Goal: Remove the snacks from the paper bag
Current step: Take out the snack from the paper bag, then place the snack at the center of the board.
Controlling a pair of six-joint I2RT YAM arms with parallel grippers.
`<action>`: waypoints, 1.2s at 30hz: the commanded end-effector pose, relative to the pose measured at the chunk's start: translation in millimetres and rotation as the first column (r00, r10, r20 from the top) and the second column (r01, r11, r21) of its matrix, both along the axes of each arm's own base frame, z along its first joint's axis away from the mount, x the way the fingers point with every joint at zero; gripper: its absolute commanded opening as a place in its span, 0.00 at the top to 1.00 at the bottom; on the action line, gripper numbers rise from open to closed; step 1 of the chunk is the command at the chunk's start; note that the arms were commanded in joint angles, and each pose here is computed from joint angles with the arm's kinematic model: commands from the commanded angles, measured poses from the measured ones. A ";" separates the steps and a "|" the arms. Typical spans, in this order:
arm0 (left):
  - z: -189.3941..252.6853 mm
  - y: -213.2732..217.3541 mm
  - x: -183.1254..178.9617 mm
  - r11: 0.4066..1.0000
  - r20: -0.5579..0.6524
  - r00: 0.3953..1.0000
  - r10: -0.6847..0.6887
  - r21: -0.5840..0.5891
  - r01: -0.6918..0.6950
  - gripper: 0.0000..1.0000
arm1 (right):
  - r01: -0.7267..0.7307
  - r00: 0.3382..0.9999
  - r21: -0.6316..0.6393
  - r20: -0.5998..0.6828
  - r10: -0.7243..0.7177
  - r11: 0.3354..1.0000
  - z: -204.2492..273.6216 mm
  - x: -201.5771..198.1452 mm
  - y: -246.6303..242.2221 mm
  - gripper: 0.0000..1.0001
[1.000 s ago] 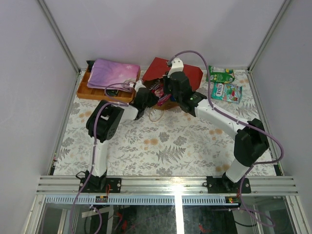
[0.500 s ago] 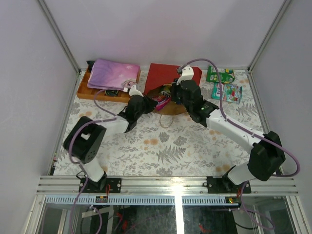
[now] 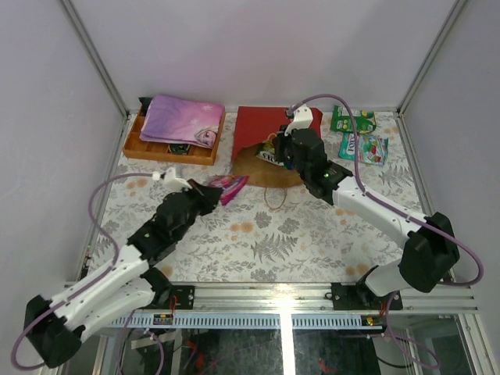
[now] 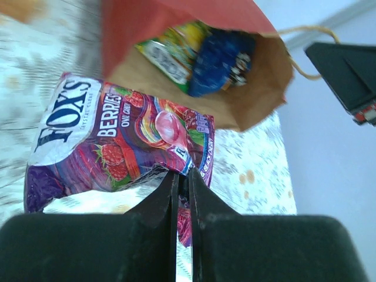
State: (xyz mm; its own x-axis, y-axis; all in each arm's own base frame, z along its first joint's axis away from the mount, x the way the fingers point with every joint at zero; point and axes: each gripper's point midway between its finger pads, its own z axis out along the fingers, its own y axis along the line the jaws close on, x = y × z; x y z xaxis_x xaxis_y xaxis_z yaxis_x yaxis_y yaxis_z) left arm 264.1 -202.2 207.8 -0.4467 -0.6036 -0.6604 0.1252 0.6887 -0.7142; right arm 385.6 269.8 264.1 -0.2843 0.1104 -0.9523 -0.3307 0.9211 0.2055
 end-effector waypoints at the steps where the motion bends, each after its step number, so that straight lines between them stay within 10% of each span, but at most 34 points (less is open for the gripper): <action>1: -39.9 89.2 -12.7 0.924 -0.066 0.942 0.329 0.228 -0.306 1.00 | -0.033 0.998 0.052 0.052 0.030 0.998 20.4 7.3 14.0 1.00; 19: -110.6 228.6 81.3 0.728 -0.304 0.671 0.676 0.136 -0.672 1.00 | -0.128 0.992 0.029 0.023 0.127 0.991 8.7 8.9 35.8 1.00; 24: -139.3 265.7 96.3 0.605 -0.287 0.537 0.793 0.268 -0.750 1.00 | -0.141 0.990 -0.006 0.031 0.141 0.990 11.5 15.1 40.4 1.00; 32: -153.9 293.8 127.2 0.661 -0.331 0.577 0.747 0.274 -0.698 0.99 | -0.180 0.984 0.024 0.010 0.180 0.983 10.9 10.0 48.4 1.00; 36: -146.2 303.4 132.1 0.689 -0.298 0.623 0.723 0.242 -0.683 0.76 | -0.173 0.985 0.018 0.016 0.172 0.985 12.8 7.3 43.6 1.00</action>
State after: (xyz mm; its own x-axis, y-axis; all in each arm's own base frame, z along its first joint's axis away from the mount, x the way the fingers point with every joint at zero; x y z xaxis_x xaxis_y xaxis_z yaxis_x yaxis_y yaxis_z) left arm 378.3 89.4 41.8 -0.1261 -0.8042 -0.5809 -0.7426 0.4647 -0.4822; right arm 394.8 308.8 247.7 -0.3376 0.0411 -0.9404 -0.4562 0.8667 0.2016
